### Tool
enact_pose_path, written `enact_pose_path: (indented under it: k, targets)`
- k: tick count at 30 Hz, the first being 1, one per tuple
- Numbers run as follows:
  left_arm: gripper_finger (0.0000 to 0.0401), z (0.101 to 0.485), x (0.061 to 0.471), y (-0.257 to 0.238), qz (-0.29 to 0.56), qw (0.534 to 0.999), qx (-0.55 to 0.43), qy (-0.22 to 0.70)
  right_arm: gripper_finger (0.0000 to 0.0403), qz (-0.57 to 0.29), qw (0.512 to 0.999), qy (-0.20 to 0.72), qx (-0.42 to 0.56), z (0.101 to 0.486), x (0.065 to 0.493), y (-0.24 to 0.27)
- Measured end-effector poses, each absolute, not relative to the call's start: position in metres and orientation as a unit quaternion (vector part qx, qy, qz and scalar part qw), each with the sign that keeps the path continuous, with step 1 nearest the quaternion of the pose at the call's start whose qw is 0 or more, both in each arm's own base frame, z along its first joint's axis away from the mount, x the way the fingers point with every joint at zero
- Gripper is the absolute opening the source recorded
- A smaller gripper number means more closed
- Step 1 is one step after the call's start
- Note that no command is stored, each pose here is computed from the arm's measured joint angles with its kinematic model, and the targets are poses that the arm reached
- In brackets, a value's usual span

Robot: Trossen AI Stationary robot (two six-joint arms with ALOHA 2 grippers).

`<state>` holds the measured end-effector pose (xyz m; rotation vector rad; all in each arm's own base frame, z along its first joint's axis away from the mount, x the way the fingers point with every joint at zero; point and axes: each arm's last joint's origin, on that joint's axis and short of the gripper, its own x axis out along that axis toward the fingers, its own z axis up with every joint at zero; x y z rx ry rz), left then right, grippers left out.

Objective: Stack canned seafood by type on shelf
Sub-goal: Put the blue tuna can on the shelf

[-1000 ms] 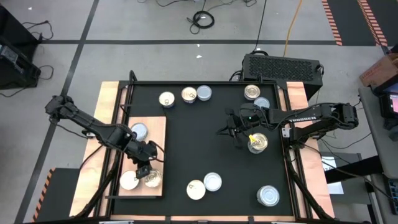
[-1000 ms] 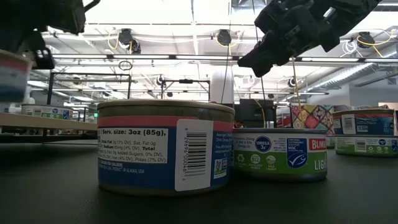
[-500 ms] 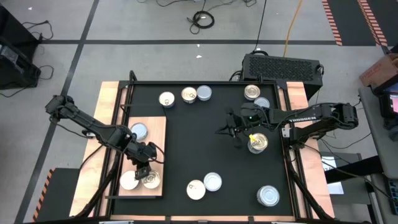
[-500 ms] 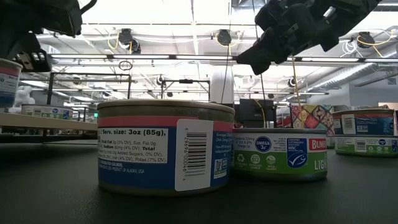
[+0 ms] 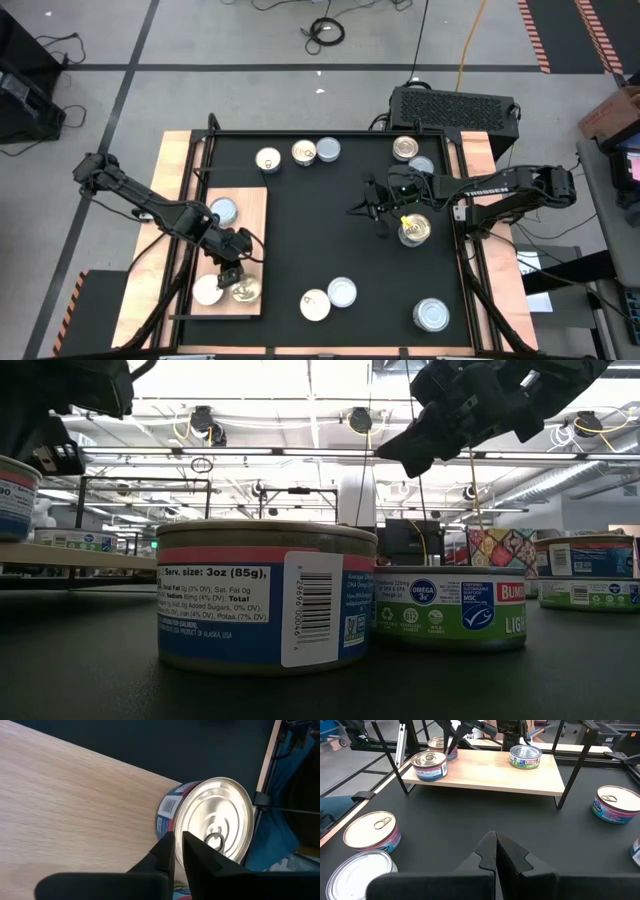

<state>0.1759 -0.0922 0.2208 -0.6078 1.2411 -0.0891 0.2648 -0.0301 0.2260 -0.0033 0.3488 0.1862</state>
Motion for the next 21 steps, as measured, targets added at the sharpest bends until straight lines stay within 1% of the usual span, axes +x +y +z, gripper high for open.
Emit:
enact_pose_path:
  k: [6,9,12,16,21]
  targets:
    - [0.0045,0.221,0.176,-0.092,-0.049,0.768,-0.279,0.575,0.0000,0.092,0.981,0.173,-0.002,0.226,0.265,-0.030]
    - [0.0045,0.227,0.179,-0.092,-0.071,0.772,-0.274,0.570,0.0000,0.092,0.981,0.173,-0.002,0.226,0.265,-0.030]
    - [0.0045,0.233,0.182,-0.090,-0.074,0.777,-0.277,0.561,0.0000,0.092,0.982,0.166,-0.004,0.227,0.265,-0.030]
    - [0.0045,0.239,0.187,-0.092,-0.092,0.796,-0.268,0.535,0.0000,0.092,0.982,0.162,-0.005,0.228,0.266,-0.030]
    - [0.0045,0.235,0.203,-0.099,-0.120,0.824,-0.242,0.498,0.0000,0.092,0.982,0.162,-0.005,0.228,0.266,-0.030]
